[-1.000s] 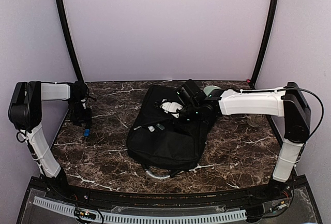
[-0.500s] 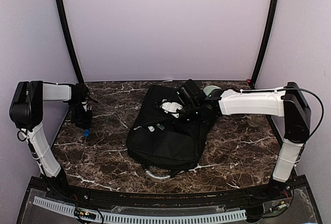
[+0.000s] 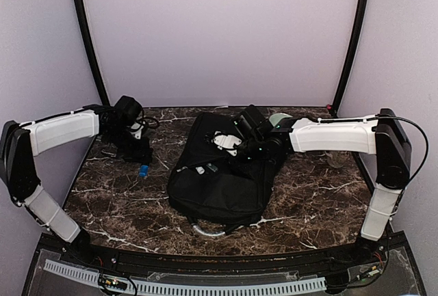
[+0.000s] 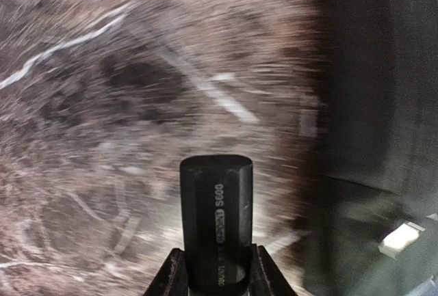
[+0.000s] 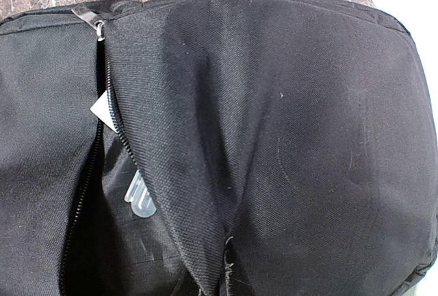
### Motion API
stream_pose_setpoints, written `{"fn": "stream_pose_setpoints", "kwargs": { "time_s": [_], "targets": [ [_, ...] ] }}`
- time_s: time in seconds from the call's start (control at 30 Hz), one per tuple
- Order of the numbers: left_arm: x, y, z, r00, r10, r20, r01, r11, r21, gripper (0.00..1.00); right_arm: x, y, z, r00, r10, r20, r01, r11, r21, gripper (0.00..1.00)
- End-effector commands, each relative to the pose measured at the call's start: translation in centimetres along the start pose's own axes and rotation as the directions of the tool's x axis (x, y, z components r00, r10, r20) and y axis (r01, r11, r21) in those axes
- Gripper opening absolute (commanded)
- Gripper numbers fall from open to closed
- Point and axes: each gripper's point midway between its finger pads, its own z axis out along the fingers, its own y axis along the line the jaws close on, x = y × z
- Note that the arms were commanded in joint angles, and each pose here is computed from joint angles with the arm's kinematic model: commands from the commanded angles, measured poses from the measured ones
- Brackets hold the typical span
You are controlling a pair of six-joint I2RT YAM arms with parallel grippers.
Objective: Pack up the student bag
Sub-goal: Place the pen in the upper front pocket of the bag.
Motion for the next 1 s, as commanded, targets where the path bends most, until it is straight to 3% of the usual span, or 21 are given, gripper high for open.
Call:
{"fn": "stream_pose_setpoints", "kwargs": {
  "time_s": [0.0,0.1,0.23,0.47,0.67,0.77,0.97],
  "targets": [
    [0.2,-6.4,-4.7,0.999,-0.019,0.049,0.002,0.949,0.314,0.25,-1.7,2.3,-0.9,0.998,-0.021,0.06,0.026,0.996,-0.08,0.01],
    [1.6,-10.2,-5.8,0.999,0.043,0.014,-0.045,0.888,0.457,0.25,-1.6,2.3,-0.7,0.998,-0.019,0.056,0.024,0.996,-0.083,0.01],
    [4.1,-13.4,-5.8,0.986,0.16,-0.05,-0.109,0.837,0.537,0.25,-1.6,2.4,-0.6,0.998,-0.018,0.053,0.023,0.996,-0.086,0.01],
    [7.9,-16.7,-4.2,0.931,0.324,-0.166,-0.184,0.812,0.553,0.24,-1.5,2.4,-0.5,0.998,-0.019,0.052,0.024,0.996,-0.089,0.01],
    [7.9,-16.5,-1.6,0.917,0.312,-0.247,-0.167,0.865,0.473,0.24,-1.7,2.5,-0.7,0.998,-0.019,0.057,0.024,0.996,-0.091,0.01],
    [7.1,-15.2,-0.1,0.919,0.278,-0.279,-0.166,0.916,0.366,0.23,-1.8,2.5,-0.8,0.998,-0.018,0.063,0.024,0.995,-0.093,0.01],
    [5.0,-14.4,1.6,0.937,0.222,-0.269,-0.158,0.958,0.24,0.21,-1.8,2.7,-1.0,0.998,-0.021,0.065,0.027,0.995,-0.095,0.01]
  ]
}}
